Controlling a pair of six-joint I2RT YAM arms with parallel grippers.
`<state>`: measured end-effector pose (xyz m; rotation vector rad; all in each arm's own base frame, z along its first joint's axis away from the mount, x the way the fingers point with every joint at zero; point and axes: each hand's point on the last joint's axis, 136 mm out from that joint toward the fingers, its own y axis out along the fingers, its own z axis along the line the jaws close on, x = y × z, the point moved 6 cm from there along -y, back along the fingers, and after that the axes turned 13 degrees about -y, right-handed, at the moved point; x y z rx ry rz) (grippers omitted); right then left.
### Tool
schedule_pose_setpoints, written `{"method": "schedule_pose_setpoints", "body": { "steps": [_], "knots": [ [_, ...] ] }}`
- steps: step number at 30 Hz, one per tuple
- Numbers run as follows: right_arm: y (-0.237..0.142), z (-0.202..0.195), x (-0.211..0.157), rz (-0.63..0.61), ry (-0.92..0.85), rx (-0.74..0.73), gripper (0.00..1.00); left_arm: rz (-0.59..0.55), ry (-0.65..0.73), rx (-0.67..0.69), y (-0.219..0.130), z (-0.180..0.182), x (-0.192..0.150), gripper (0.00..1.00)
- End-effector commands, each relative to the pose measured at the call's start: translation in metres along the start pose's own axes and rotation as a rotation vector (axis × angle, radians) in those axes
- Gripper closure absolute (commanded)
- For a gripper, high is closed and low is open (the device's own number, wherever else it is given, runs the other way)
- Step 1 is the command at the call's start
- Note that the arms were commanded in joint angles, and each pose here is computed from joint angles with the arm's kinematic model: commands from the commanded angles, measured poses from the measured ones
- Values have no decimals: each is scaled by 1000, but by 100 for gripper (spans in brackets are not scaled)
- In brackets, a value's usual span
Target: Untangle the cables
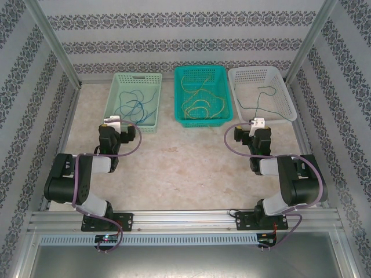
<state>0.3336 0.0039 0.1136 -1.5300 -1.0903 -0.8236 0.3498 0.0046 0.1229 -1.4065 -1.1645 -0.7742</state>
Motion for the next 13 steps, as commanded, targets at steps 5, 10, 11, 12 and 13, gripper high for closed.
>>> {"method": "schedule_pose_setpoints", "body": {
  "steps": [5, 10, 11, 12, 13],
  "knots": [
    [3, -3, 12, -39, 13, 14, 2, 64, -3, 25, -1, 9, -16, 1],
    [2, -3, 12, -40, 12, 10, 2, 64, 2, 12, 0, 7, -16, 1],
    [2, -3, 12, -43, 11, 11, 2, 62, 1, 12, 0, 7, -16, 1],
    [2, -3, 12, -42, 13, 9, 2, 65, 0, 13, 0, 7, -16, 1],
    [2, -3, 12, -43, 12, 11, 2, 64, 1, 12, 0, 7, -16, 1]
  ]
}}
